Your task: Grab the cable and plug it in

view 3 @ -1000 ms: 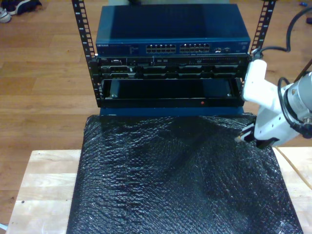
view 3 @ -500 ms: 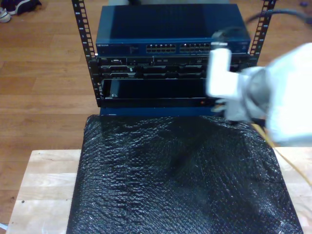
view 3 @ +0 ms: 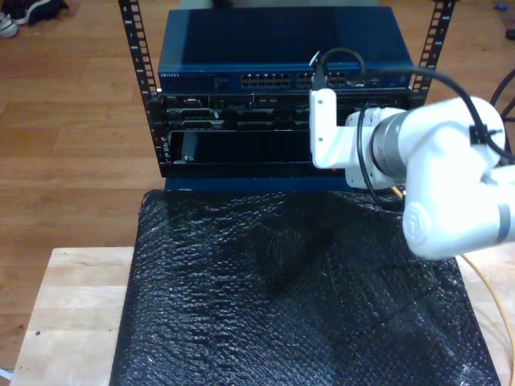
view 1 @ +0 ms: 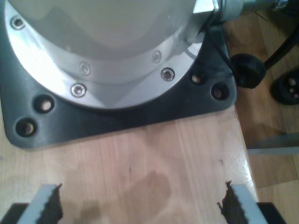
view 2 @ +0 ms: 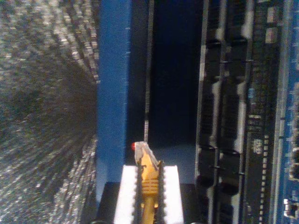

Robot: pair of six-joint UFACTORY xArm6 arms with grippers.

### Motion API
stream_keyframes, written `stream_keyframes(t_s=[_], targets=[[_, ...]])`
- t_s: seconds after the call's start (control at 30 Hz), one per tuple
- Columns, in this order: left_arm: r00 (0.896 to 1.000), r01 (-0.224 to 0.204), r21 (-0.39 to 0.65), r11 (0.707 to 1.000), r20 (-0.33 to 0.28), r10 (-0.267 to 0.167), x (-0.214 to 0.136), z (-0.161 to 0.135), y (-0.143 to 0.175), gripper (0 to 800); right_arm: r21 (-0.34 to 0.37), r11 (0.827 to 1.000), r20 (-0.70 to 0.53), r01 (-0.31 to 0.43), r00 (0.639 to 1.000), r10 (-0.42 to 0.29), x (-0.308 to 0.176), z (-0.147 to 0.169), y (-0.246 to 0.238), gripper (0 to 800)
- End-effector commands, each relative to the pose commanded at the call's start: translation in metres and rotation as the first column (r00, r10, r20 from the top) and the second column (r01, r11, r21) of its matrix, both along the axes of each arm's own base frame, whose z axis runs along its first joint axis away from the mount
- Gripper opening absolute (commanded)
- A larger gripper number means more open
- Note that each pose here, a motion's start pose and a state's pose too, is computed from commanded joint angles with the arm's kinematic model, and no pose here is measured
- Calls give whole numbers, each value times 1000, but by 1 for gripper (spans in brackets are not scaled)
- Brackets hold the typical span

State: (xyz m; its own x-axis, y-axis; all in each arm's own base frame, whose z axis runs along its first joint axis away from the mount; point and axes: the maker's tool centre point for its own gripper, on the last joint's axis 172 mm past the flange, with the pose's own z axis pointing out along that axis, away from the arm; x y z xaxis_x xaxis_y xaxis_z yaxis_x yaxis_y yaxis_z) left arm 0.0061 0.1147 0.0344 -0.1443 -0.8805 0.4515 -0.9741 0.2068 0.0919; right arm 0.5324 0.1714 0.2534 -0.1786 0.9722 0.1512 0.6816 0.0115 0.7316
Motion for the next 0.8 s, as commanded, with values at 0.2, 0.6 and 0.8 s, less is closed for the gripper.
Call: stream_keyframes(t_s=[0.2, 0.6, 0.8], targets=[[1000, 0, 0, 1000, 0, 0, 0, 0, 0, 800, 7, 1000, 30, 6, 1000, -6, 15, -1, 2, 0], [1000, 0, 1, 1000, 0, 0, 0, 0, 1, 800, 48, 999, 183, 9, 983, -18, 15, 17, 0, 0], [1000, 0, 0, 1000, 0, 0, 0, 0, 0, 800, 50, 999, 195, 8, 981, -18, 18, 17, 1, 0]])
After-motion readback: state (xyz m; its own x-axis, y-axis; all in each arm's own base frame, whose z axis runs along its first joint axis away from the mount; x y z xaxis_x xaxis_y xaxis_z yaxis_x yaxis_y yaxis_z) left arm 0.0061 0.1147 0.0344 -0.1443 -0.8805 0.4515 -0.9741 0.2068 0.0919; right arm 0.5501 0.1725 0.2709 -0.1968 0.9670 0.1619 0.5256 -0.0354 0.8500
